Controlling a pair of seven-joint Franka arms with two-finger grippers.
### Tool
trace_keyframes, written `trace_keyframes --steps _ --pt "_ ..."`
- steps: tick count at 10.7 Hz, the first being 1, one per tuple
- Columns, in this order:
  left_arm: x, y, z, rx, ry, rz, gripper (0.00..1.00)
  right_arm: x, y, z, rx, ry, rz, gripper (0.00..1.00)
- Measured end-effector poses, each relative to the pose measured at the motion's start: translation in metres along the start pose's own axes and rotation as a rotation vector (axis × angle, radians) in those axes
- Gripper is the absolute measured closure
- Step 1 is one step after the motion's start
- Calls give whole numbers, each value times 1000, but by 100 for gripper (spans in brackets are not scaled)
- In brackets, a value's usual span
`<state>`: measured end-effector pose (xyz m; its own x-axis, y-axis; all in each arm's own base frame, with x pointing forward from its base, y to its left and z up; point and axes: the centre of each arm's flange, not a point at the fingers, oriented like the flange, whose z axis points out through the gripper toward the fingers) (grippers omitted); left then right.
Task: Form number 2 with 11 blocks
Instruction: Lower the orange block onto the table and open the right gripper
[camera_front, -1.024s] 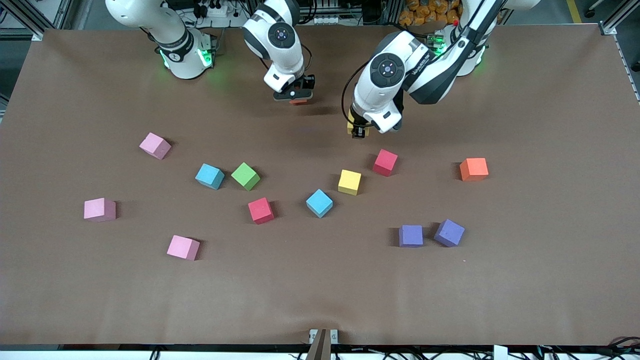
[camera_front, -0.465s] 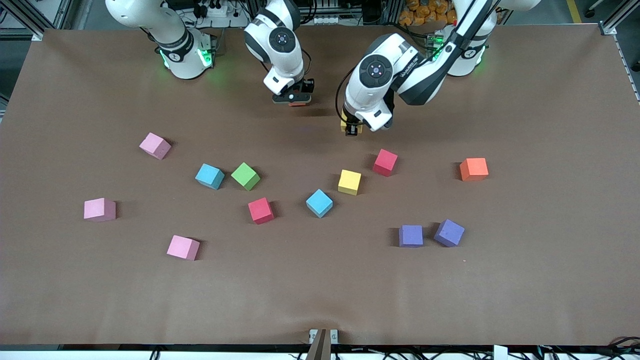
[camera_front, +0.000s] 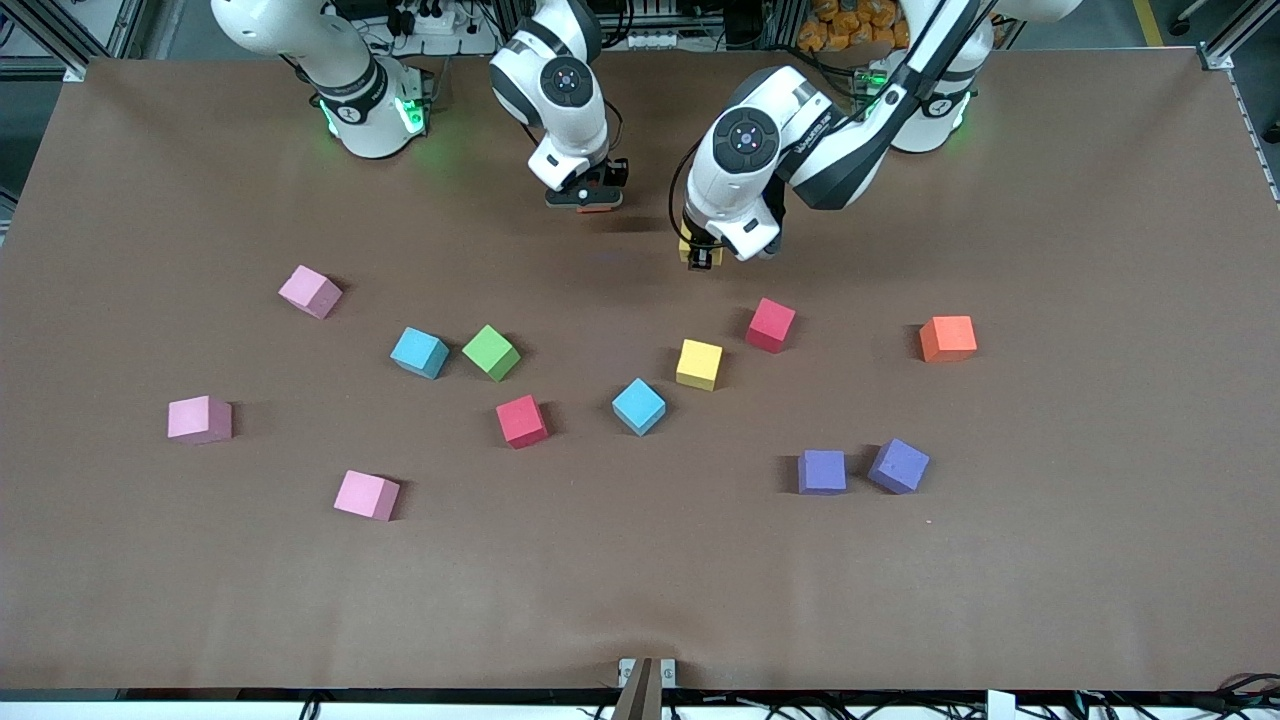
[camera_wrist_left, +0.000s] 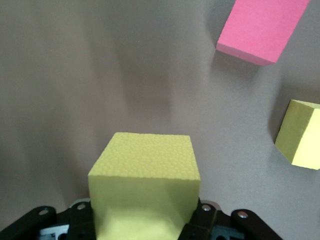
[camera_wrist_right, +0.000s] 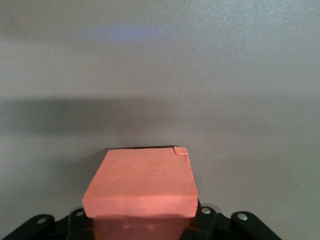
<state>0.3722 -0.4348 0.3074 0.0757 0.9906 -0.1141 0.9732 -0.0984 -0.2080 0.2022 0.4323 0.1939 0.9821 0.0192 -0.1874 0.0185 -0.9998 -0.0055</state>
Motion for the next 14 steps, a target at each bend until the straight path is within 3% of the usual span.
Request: trace_keyframes --steps 7,9,11,14 --pt "-2 -1 0 -6 -4 4 40 -3 -1 3 0 3 77 37" --pt "-3 -1 0 -6 -3 8 40 -3 -1 4 -1 3 82 29" --pt "-4 -2 0 -7 -3 9 40 -3 0 6 -4 1 82 7" --pt "-4 -2 0 -7 -2 10 40 -3 0 6 -5 2 81 3"
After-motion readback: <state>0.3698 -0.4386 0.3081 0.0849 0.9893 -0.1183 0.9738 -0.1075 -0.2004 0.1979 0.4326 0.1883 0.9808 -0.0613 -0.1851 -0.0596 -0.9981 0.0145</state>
